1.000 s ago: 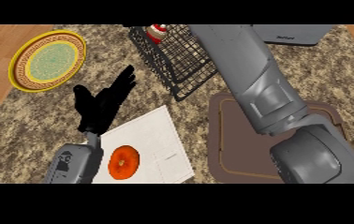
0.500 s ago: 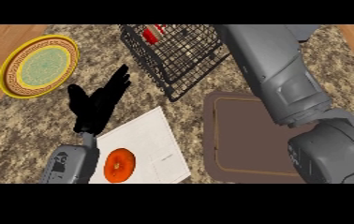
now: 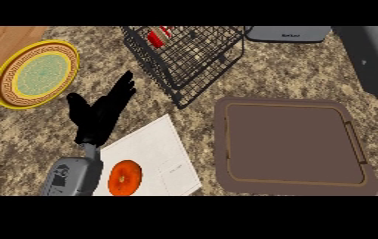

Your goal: Pick the cupcake from the tray and place it in the tiered basket

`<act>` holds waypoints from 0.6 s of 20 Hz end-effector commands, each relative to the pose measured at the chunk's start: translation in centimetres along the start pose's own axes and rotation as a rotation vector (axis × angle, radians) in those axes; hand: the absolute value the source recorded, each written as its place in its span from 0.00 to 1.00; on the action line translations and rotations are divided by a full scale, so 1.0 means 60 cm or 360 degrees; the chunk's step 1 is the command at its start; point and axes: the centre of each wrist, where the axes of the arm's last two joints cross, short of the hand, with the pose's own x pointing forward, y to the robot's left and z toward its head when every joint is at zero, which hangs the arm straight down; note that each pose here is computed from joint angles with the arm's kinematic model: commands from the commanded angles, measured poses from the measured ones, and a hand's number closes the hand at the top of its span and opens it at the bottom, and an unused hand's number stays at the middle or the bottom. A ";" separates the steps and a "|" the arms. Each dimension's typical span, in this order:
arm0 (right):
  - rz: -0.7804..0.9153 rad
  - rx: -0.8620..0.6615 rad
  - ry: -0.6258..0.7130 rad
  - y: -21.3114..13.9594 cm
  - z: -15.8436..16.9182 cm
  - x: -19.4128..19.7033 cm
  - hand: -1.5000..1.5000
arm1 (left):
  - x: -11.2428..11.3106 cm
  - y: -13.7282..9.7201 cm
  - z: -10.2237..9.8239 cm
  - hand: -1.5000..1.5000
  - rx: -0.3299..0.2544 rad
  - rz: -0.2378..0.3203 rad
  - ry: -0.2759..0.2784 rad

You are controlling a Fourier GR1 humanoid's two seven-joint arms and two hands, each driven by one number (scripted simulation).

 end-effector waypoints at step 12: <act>0.0094 0.0125 0.0019 -0.311 0.177 -0.010 0.00 | 0.022 0.001 -0.009 0.50 -0.0037 -0.0016 -0.0022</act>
